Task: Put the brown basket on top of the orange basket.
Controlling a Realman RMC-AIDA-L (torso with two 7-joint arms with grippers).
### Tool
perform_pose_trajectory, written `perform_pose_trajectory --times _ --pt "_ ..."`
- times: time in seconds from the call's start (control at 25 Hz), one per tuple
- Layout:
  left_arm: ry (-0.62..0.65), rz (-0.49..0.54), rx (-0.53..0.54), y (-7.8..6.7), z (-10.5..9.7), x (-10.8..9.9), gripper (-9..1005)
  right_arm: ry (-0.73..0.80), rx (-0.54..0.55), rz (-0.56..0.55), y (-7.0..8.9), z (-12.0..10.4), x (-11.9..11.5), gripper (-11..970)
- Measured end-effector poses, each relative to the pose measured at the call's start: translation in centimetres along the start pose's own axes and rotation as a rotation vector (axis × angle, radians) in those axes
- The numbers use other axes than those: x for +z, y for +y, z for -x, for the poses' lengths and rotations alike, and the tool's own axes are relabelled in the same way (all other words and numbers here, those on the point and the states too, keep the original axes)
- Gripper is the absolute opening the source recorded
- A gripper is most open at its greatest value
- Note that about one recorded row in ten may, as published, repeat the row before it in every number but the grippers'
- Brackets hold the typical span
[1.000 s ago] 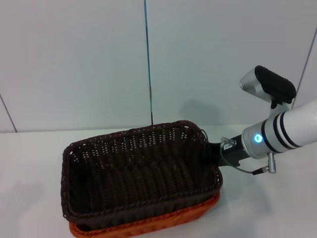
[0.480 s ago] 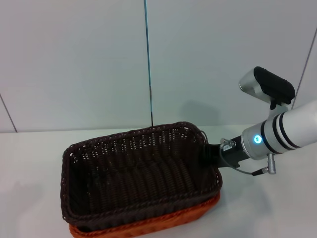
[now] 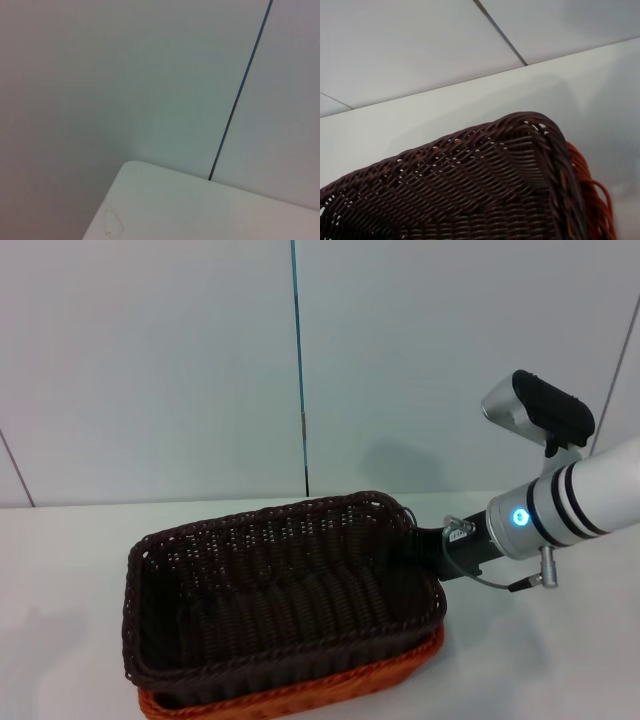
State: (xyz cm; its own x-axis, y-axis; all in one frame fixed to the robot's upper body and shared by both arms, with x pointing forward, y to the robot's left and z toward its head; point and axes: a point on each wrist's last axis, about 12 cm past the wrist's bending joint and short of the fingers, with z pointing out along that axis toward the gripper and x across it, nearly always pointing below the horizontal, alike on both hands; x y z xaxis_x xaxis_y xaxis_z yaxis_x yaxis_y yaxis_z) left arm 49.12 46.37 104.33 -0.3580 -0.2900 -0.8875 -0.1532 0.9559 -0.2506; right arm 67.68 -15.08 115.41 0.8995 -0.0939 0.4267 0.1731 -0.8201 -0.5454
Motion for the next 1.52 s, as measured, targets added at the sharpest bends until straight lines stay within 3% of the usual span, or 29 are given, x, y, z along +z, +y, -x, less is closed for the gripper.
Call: perform_pose_trajectory --times 0.48,0.68,0.88,1.24,1.52 --pt "-0.002 -0.005 -0.008 0.0 -0.1 -0.2 845 -0.044 -0.015 0.028 0.5 -0.6 -1.3 658" --pt "-0.004 -0.011 -0.016 -0.1 -0.1 -0.1 845 -0.058 -0.064 0.022 -0.3 -1.4 -2.6 659" --pt "-0.01 -0.024 -0.026 -0.3 0.2 0.1 844 -0.026 -0.073 0.004 -0.4 -2.6 -4.2 748" --pt "-0.016 -0.032 -0.033 -0.5 0.7 0.4 844 0.064 -0.065 0.042 1.9 -4.9 -8.7 774" --pt "-0.023 -0.045 -0.041 -0.9 0.9 0.8 843 0.375 -0.091 0.031 5.1 -6.0 -12.6 772"
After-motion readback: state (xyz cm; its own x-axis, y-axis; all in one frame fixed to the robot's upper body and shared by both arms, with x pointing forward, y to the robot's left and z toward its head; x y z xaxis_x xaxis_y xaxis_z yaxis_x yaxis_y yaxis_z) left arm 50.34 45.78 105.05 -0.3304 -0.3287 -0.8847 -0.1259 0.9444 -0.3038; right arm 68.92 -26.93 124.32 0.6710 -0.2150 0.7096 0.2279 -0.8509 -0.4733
